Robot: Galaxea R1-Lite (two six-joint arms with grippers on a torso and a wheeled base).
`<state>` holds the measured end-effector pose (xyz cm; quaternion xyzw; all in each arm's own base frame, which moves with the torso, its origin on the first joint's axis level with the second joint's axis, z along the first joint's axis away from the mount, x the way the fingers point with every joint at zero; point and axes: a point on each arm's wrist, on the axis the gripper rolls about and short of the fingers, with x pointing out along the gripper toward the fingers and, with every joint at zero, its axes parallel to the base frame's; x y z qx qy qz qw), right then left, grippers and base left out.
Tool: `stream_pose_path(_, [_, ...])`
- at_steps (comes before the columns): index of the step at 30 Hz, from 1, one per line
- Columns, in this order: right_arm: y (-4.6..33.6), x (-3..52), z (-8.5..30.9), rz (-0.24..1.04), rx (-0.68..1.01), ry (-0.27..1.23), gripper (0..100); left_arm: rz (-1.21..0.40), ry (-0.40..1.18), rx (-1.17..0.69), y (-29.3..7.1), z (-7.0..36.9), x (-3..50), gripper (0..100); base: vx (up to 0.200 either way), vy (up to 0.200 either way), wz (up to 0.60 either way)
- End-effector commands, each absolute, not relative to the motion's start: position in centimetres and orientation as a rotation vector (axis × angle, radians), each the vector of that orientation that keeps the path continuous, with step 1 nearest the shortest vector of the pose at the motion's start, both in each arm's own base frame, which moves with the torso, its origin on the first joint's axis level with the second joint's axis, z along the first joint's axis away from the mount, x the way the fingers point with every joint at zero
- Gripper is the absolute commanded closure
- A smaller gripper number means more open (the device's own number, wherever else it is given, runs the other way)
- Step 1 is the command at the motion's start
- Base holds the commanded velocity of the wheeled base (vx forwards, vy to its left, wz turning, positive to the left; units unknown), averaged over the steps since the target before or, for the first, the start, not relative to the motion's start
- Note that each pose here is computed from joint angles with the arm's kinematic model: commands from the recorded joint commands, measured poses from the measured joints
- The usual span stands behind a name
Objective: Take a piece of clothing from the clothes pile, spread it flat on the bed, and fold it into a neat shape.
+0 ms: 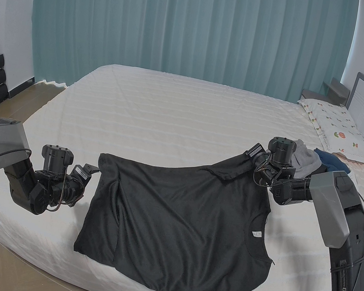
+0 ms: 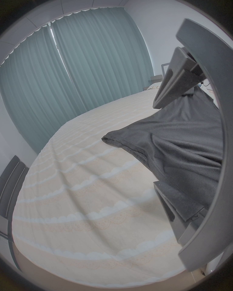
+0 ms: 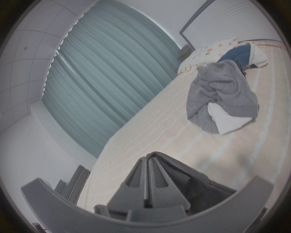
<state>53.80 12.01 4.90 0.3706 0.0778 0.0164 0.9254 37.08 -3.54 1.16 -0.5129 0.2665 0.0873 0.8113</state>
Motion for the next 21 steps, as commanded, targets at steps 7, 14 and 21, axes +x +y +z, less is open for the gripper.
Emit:
stream_pose_path(7, [8.3,55.4,-1.9,-0.071,0.703,0.175,0,0.187,0.573,-1.094,-3.6,1.0,37.0,0,0.000,0.000,0.00])
stream_pose_path(14, [7.7,55.2,-2.0,-0.075,0.714,0.200,0,0.188,0.575,-1.094,-3.6,1.0,37.0,0,0.000,0.000,0.00])
stream_pose_path(21, [5.9,51.1,1.0,-0.062,0.775,0.342,0,0.188,0.577,-1.094,-3.6,1.2,36.7,0,0.000,0.000,0.00])
